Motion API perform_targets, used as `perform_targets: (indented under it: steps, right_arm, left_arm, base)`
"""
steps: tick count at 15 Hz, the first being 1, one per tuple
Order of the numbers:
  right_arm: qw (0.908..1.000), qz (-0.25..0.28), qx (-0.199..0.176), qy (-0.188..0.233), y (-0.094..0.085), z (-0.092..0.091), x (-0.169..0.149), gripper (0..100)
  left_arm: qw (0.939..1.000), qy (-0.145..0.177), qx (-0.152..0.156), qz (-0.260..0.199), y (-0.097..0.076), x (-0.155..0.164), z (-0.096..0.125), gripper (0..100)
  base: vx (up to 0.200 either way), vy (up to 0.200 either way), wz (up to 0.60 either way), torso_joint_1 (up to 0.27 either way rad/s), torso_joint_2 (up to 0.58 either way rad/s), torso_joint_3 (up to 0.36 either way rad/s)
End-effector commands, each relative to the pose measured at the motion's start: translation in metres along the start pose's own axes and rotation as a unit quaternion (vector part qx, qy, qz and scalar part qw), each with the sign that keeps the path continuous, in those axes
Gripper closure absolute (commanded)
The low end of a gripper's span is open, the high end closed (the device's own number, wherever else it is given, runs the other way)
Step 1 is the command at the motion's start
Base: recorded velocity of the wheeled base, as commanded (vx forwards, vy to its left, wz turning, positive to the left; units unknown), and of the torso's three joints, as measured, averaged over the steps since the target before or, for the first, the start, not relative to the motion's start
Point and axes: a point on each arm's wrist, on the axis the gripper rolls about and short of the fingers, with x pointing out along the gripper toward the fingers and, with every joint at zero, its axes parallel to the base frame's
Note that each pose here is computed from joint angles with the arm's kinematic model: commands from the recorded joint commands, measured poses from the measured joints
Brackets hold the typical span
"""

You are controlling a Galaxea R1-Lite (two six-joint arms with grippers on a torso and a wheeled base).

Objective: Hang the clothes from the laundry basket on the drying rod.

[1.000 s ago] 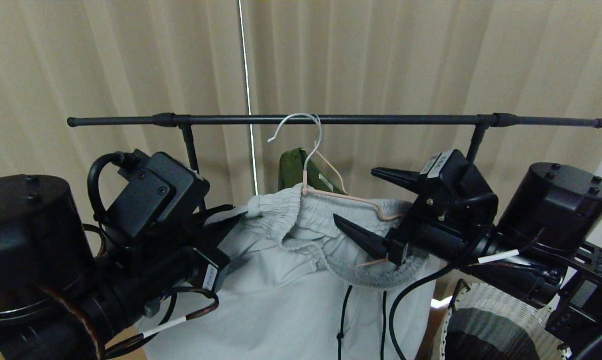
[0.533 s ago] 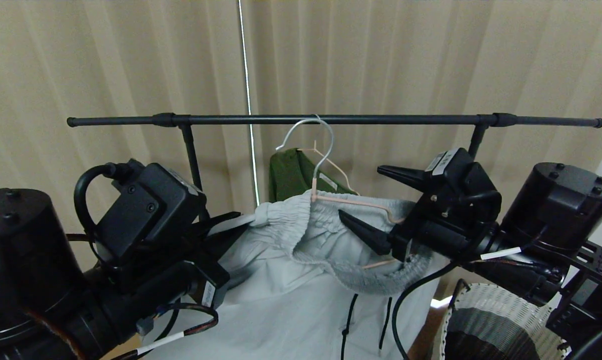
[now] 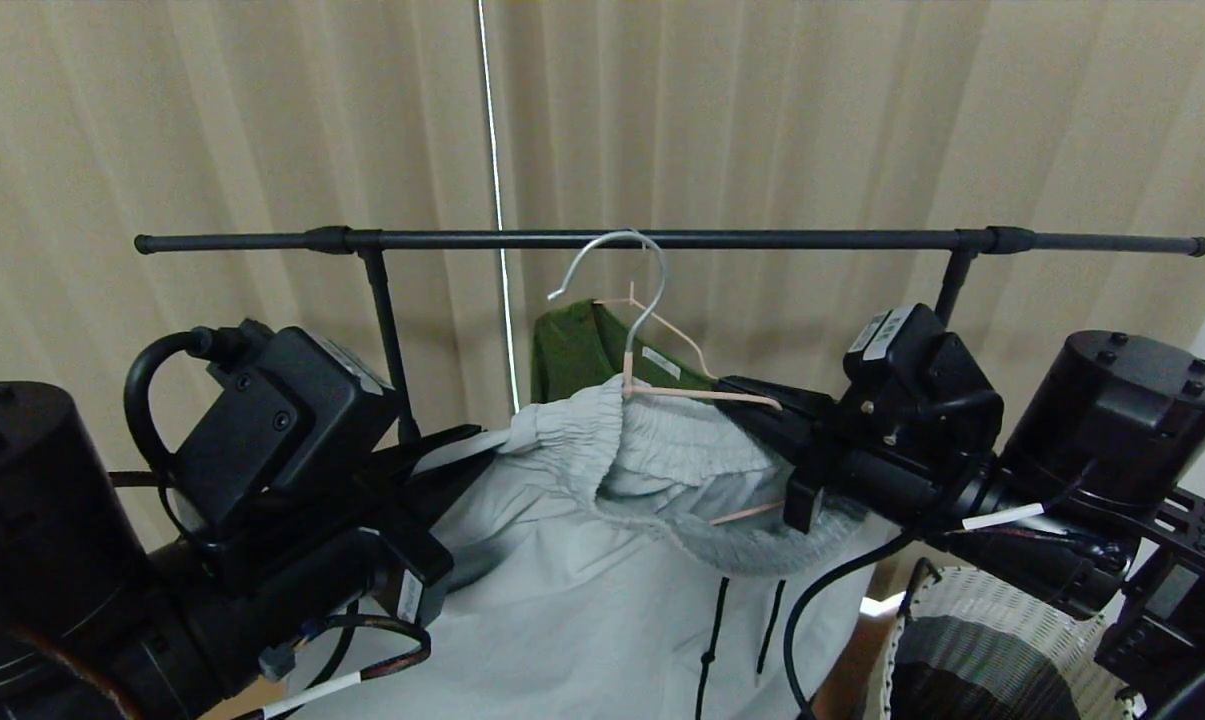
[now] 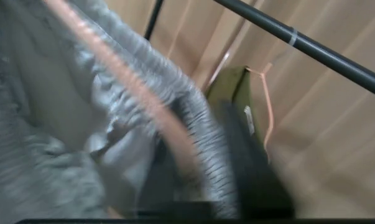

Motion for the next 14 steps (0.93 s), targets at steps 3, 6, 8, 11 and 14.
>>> perform_targets:
  steps: [3, 6, 8, 11, 14]
  right_arm:
    - [1.0000, -0.004, -0.001, -0.007, 0.002, -0.004, -0.006, 100]
    - [0.9999, -0.013, -0.001, -0.011, 0.001, -0.002, -0.009, 100]
    - [0.9996, -0.022, -0.002, -0.014, 0.000, 0.001, -0.011, 100]
    - [0.9996, -0.023, -0.001, -0.013, 0.001, 0.000, -0.011, 100]
    - [0.9988, -0.048, -0.001, -0.010, -0.007, 0.000, -0.014, 100]
  left_arm:
    - [1.0000, 0.005, 0.001, 0.003, 0.000, 0.000, -0.002, 100]
    - [1.0000, 0.003, -0.001, 0.006, 0.002, 0.001, -0.001, 100]
    - [0.9999, 0.004, -0.003, 0.010, 0.004, 0.000, -0.001, 100]
    - [0.9999, 0.003, -0.004, 0.009, 0.004, 0.002, 0.000, 0]
    - [0.9997, 0.017, -0.007, 0.015, 0.007, -0.009, -0.012, 0]
  base:
    - [0.000, 0.000, 0.00, 0.000, 0.00, 0.000]
    - [0.000, 0.000, 0.00, 0.000, 0.00, 0.000]
    - [0.000, 0.000, 0.00, 0.000, 0.00, 0.000]
    - [0.000, 0.000, 0.00, 0.000, 0.00, 0.000]
    - [0.000, 0.000, 0.00, 0.000, 0.00, 0.000]
